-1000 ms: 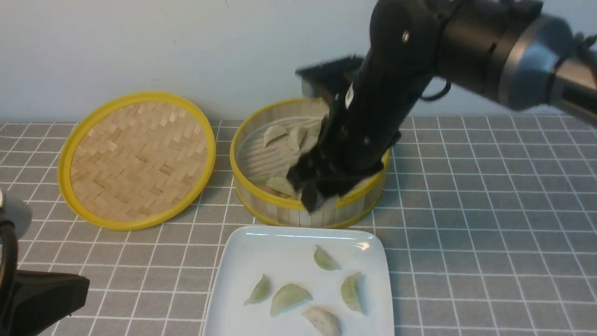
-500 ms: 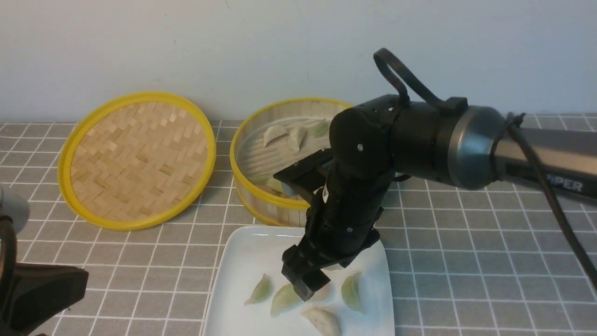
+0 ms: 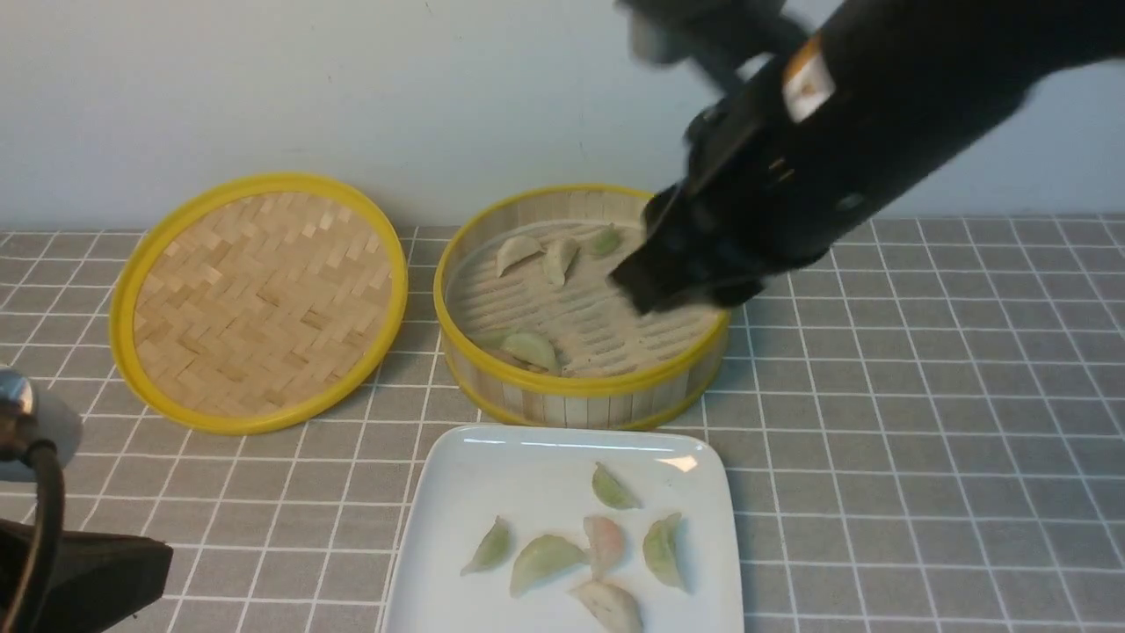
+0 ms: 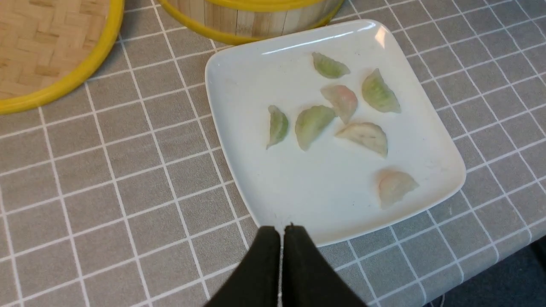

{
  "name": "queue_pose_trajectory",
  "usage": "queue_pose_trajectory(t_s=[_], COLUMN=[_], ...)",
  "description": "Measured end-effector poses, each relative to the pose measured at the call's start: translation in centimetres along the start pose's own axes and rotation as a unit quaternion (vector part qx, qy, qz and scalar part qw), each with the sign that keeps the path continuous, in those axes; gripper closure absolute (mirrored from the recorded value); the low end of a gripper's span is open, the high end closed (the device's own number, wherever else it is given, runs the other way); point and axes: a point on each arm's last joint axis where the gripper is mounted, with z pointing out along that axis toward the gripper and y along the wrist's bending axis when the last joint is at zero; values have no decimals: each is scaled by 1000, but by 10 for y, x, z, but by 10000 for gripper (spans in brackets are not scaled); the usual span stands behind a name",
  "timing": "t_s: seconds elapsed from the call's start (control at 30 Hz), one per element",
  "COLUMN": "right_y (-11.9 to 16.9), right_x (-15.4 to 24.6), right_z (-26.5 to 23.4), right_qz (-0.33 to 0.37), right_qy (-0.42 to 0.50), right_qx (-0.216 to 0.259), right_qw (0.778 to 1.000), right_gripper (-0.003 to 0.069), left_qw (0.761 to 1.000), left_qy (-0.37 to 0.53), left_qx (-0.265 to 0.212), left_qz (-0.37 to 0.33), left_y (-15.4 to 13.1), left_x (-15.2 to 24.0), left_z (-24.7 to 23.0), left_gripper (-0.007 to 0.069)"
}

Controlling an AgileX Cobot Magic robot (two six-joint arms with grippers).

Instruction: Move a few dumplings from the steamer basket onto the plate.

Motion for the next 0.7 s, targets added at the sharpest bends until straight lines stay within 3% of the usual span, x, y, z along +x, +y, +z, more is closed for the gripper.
queue_pose_trajectory(t_s=[0.03, 0.1, 0.2, 0.23, 0.3, 0.37, 0.43, 0.47, 0.5, 0.57, 0.6, 0.7], right_y=[0, 0, -1, -3, -5, -10, -16, -16, -20, -25, -27, -31], right_x=[6, 19, 46, 80, 106, 150, 198, 197, 226, 266, 278, 297], right_z=[-36, -87, -144, -184, -205, -233, -242, -238, -237, -226, -224, -197], right_qz=[4, 17, 31, 34, 34, 33, 33, 33, 32, 33, 40, 60], right_qy=[-41, -99, -167, -220, -259, -368, -459, -459, -514, -576, -593, -600], right_qx=[0, -3, -11, -14, -13, -10, -3, -2, 6, 19, 17, 20], right_qw=[999, 995, 985, 975, 965, 929, 888, 888, 857, 816, 804, 797], right_gripper=[599, 648, 666, 671, 671, 672, 672, 672, 672, 672, 672, 672], left_qw=[1000, 1000, 1000, 1000, 1000, 1000, 999, 999, 999, 1000, 1000, 999], left_qy=[5, 13, 21, 24, 24, 24, 24, 24, 23, 18, 15, 2], left_qx=[2, 3, 3, 4, 6, 10, 15, 15, 17, 19, 20, 26], left_qz=[-2, -5, -7, -8, -9, -12, -15, -15, -16, -17, -18, -24], left_y=[0, 1, 1, 1, 1, 0, 0, 0, -1, -1, -1, -2], left_x=[2, 5, 9, 10, 10, 10, 10, 10, 10, 9, 8, 6], left_z=[2, 6, 9, 10, 11, 11, 10, 10, 10, 11, 11, 11], left_gripper=[630, 630, 630, 630, 630, 630, 630, 630, 630, 630, 630, 630])
